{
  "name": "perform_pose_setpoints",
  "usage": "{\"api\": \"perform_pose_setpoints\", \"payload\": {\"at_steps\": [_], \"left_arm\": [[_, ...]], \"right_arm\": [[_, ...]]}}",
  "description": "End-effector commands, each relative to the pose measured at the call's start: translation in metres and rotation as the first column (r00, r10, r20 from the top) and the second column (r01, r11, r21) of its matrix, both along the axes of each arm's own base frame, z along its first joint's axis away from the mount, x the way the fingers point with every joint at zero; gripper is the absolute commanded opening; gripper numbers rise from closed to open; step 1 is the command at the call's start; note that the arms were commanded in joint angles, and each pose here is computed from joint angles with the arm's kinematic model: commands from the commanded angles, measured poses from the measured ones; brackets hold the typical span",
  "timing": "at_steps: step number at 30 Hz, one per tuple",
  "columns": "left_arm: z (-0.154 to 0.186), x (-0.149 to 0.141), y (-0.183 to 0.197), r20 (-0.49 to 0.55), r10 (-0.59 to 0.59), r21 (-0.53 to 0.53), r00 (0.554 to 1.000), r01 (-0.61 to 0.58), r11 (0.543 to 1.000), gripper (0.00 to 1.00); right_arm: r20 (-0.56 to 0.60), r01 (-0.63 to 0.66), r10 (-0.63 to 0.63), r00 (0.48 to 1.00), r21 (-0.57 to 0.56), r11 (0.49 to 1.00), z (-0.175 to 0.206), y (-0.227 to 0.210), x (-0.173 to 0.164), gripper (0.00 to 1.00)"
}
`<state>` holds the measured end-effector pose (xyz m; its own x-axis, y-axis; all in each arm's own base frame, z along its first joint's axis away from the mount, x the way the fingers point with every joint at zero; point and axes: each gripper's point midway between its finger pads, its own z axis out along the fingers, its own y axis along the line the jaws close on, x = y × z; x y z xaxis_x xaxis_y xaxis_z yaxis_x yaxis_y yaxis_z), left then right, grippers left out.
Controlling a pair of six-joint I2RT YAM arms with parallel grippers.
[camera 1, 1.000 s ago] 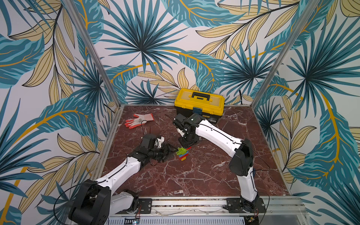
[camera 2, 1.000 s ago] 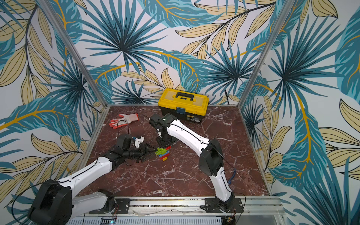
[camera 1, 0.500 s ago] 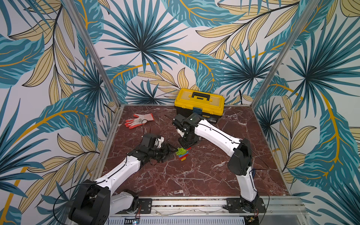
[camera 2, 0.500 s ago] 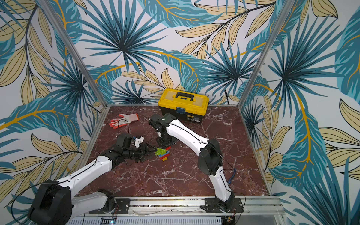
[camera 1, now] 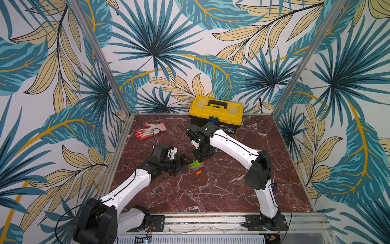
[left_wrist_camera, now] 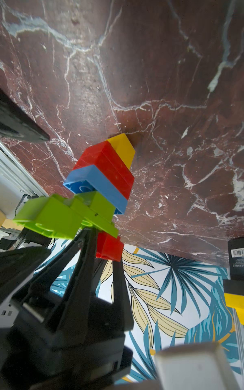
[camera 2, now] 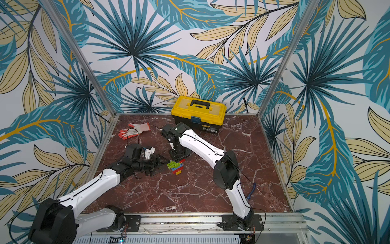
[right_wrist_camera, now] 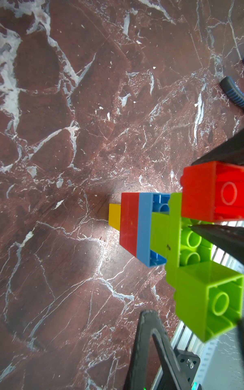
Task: Assemble a carrot with lego
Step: Assemble the lego brick with the lego brick.
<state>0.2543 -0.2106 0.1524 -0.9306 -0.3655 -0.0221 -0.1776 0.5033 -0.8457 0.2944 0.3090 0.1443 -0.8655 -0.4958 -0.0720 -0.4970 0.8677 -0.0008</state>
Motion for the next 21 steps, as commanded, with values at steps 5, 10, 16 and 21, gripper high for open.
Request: {"api": "perform_pose_setpoints", "payload": {"at_steps": [5,10,16,21], "left_arm": [[0.021,0.01,-0.001,0.075,-0.005,-0.005,0.997,0.006,1.0,0.82],[0.023,0.01,0.0,0.084,-0.004,-0.004,0.996,0.004,1.0,0.84],[0.025,0.01,0.001,0.096,-0.002,-0.003,0.995,0.003,1.0,0.87],[0.029,0.009,0.002,0.12,-0.003,-0.001,0.993,0.003,1.0,0.94]], "right_arm": [[-0.027,0.014,-0.015,1.0,-0.037,0.999,-0.005,-0.006,-0.001,0.49],[-0.009,0.022,-0.022,1.0,-0.032,0.999,0.0,-0.008,0.001,0.55],[0.034,0.062,-0.062,0.997,-0.01,0.998,0.015,-0.019,0.017,0.63],[0.058,0.078,-0.078,0.995,-0.006,0.997,0.024,-0.027,0.022,0.66]]}}
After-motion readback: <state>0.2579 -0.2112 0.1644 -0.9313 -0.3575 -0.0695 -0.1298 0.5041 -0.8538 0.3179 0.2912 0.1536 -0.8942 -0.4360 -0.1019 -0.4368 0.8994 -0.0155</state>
